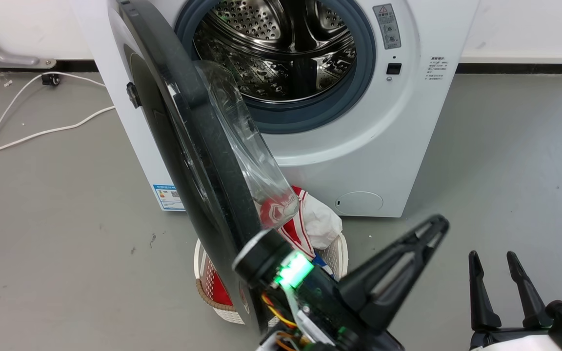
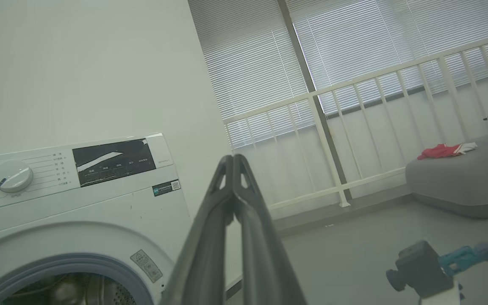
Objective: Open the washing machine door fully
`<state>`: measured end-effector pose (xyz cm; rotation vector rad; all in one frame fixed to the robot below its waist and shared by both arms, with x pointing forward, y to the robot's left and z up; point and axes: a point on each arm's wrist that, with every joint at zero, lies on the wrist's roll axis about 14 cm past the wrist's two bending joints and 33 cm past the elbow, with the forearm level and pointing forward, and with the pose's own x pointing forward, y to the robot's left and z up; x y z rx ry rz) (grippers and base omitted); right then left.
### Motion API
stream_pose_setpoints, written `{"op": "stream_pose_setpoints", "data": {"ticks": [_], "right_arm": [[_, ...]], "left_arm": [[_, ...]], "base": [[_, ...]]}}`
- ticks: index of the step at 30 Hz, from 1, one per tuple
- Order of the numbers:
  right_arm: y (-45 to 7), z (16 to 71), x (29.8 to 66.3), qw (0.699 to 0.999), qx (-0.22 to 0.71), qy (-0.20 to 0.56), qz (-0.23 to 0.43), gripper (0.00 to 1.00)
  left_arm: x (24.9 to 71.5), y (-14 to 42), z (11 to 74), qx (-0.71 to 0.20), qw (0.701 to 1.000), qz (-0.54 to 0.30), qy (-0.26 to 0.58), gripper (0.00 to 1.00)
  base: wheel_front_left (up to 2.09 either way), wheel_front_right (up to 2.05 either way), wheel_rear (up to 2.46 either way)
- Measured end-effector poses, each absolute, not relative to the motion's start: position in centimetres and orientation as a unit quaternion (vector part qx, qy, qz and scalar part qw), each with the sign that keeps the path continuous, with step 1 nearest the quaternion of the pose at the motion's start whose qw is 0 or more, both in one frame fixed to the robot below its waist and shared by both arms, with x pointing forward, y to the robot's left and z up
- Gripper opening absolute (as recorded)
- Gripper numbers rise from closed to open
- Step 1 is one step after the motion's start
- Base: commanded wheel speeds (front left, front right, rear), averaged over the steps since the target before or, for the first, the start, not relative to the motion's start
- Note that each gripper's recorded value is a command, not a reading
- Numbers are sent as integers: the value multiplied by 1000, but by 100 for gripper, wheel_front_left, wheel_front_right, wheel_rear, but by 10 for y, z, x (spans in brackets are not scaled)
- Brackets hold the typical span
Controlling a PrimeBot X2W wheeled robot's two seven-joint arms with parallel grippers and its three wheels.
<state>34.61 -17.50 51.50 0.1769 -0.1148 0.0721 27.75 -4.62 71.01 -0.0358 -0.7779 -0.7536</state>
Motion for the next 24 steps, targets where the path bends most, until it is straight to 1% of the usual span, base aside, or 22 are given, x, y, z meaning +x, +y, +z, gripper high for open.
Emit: {"op": "stream_pose_setpoints", "data": {"ticks": [12, 18, 24], "right_arm": [[-173, 512, 348, 994, 89, -52, 38, 100], [-172, 511, 351, 994, 89, -50, 40, 100], [-171, 508, 353, 994, 89, -45, 40, 100]], "left_arm": [[275, -71, 662, -21, 867, -403, -292, 0], [280, -71, 637, -20, 880, -403, -250, 0], [292, -58, 611, -22, 904, -375, -207, 0]], "base": [[0, 0, 0], [0, 0, 0], [0, 0, 0]]}}
